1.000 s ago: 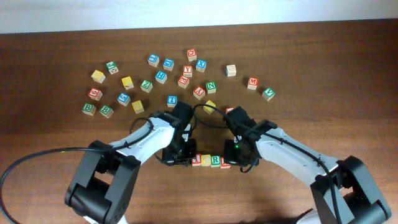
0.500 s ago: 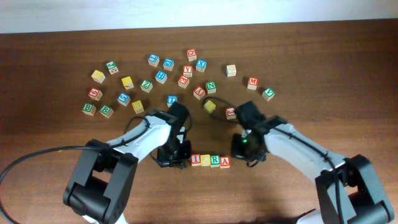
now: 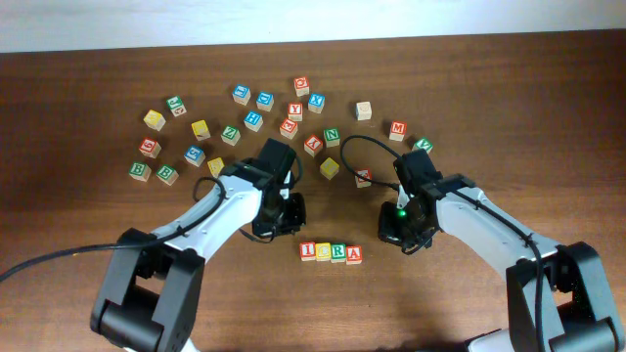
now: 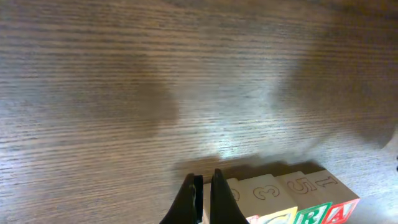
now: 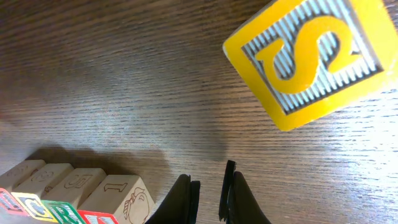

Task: Spell out ICRA
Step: 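Push the row ends inward with both grippers to close gaps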

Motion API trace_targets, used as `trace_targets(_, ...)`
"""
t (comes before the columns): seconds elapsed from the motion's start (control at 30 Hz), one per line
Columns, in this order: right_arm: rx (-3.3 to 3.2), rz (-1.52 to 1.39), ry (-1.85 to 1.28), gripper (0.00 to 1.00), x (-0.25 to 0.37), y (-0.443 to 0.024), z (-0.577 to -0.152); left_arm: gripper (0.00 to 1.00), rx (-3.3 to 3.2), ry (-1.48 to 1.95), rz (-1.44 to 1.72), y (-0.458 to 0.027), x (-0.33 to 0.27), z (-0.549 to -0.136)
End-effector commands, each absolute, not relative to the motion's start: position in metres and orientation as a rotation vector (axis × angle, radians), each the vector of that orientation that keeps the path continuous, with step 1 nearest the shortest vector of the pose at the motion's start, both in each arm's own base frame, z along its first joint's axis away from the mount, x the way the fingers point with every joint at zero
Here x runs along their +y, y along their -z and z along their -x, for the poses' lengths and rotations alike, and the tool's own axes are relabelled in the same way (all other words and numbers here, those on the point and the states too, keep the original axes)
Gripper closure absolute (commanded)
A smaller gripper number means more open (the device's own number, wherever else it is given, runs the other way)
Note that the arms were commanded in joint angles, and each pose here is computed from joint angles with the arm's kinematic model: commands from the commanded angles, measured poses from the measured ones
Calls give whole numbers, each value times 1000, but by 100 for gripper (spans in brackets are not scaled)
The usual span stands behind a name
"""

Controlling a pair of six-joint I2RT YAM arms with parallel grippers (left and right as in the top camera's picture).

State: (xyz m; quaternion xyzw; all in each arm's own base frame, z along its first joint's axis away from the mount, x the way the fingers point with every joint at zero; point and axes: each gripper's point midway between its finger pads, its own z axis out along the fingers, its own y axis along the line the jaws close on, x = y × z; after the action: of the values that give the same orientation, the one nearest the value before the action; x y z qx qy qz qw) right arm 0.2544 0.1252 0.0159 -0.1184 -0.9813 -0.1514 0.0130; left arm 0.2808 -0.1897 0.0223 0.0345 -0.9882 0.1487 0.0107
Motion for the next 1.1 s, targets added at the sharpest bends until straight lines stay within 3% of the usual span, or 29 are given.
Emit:
trace_targets(0.0,-3065,362,459,91,122,-15,-254,100,-3095,-472,-54,-27,-206,-276)
trace_targets(1.07,-3057,361,453,91,122,-15,-252,100,-3087,-412,18,-25,-213,-262)
